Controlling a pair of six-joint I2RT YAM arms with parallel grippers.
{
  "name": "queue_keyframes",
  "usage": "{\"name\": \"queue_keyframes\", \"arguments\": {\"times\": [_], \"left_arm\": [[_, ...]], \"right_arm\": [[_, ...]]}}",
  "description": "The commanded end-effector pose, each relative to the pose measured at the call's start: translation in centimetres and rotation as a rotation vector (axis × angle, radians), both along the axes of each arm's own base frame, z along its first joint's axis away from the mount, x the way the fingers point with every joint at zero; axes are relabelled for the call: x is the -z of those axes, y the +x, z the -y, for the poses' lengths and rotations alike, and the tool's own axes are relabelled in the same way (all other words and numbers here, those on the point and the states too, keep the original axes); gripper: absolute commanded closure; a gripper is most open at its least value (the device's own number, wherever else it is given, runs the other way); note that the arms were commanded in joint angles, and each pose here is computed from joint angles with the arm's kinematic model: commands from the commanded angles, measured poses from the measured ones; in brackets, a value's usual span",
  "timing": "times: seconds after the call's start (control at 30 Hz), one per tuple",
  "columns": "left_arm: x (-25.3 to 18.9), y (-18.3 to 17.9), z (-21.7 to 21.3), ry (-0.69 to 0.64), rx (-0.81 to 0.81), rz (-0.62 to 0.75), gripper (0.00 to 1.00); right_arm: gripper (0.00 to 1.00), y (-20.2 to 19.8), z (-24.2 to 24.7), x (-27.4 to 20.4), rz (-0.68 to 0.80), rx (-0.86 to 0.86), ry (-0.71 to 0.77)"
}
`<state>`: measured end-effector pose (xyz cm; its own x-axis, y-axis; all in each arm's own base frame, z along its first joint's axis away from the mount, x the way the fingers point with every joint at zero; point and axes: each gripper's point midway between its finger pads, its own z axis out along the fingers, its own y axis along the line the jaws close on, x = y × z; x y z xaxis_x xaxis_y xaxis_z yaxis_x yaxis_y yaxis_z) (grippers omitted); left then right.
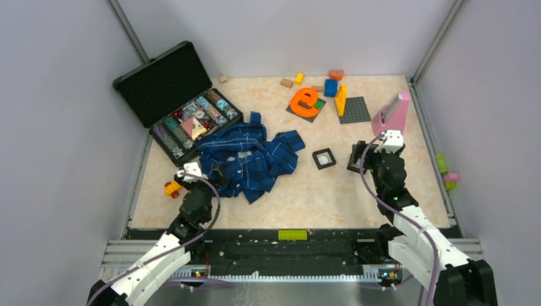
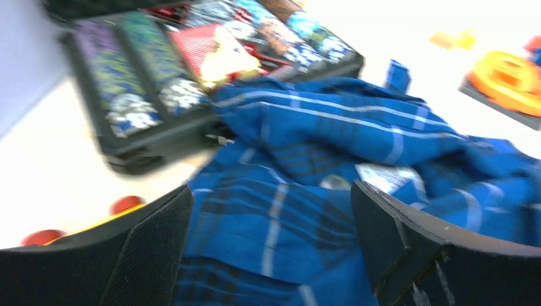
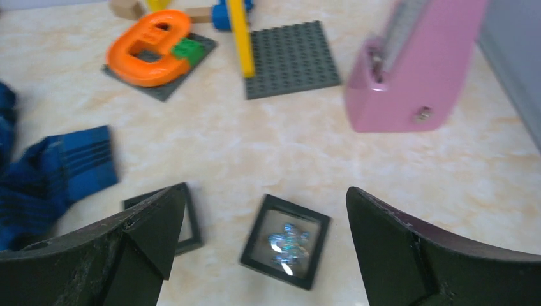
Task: Remove the brooch from the garment
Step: Reset both arms
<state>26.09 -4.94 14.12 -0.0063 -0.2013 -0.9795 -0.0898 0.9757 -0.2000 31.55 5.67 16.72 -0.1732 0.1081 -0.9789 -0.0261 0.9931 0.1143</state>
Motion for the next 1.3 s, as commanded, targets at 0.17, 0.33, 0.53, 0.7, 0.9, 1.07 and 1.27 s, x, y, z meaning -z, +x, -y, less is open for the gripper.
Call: {"name": "queue_keyframes", "arguments": {"times": [0.17, 0.33, 0.53, 0.7, 0.9, 1.07, 1.27], "left_arm": [[0.8, 2.1, -8.8, -0.021, -0.263, 0.107, 0.02], [0.4, 4.9, -10.3, 0.055, -0.198, 0.081, 0.09], [0.0, 7.7, -10.6, 0.122, -0.159, 0.047, 0.10], [0.7, 9.4, -9.0, 0.101, -0.042, 0.039, 0.13], [2.9, 11.6, -7.2, 0.139, 0.088, -0.025, 0.14], [3.4, 12.7, -7.9, 0.137, 0.052, -0.093, 0.06], [3.4, 12.7, -7.8, 0.138, 0.054, -0.089, 0.03]], "right_arm": [[0.01, 1.6, 5.2, 1.1, 0.132, 0.126, -0.083], [0.01, 2.5, 6.3, 3.0, 0.114, 0.163, -0.048], [0.01, 3.8, 7.5, 4.8, 0.087, 0.199, -0.041], [0.03, 4.5, 7.1, 4.8, 0.115, 0.141, -0.055], [0.02, 4.8, 7.5, 6.1, 0.119, 0.167, -0.051], [0.06, 4.7, 7.4, 6.4, 0.114, 0.159, -0.057], [0.01, 4.7, 7.3, 6.4, 0.115, 0.155, -0.058]]}}
